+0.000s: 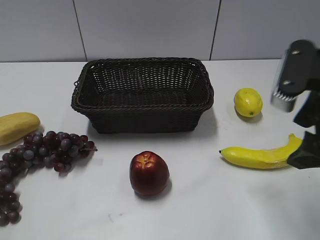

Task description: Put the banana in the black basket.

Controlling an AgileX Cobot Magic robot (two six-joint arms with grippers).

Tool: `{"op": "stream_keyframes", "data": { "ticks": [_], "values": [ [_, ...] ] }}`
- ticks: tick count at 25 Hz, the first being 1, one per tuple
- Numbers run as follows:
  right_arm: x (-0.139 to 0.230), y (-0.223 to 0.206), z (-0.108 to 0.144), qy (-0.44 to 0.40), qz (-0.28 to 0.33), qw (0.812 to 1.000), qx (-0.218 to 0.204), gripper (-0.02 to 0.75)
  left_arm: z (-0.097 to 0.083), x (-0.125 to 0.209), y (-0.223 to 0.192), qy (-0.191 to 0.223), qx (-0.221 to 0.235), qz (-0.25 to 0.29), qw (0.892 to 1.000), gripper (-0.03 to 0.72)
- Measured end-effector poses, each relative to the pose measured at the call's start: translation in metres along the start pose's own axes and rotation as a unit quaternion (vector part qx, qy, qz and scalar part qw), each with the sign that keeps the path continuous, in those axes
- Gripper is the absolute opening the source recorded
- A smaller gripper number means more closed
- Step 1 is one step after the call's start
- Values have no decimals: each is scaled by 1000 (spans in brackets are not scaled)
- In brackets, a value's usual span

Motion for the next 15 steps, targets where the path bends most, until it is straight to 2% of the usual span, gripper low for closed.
{"op": "stream_keyframes", "data": {
  "ticks": [2,5,11,15],
  "values": [
    [-11,-21,-4,48,8,999,5,591,0,0,0,0,0,0,1000,237],
    [-18,-50,-11,68,21,997,-4,591,0,0,0,0,0,0,1000,237],
    [0,-107,-21,87,75,992,-53,591,0,0,0,0,0,0,1000,237],
    [11,-129,-42,79,80,993,-44,591,0,0,0,0,0,0,1000,237]
  ]
}}
Point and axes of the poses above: a point on each arm's last joint axis where the gripper is mounted, y pointing back along that axis away from the gripper, z along the wrist's bending axis when the last joint is at zero, x = y × z, the point moved 8 cm from there along -y, pointing out along that axis toward the gripper, and after that the axes turned 9 degrees about y, right-handed, at the moved point
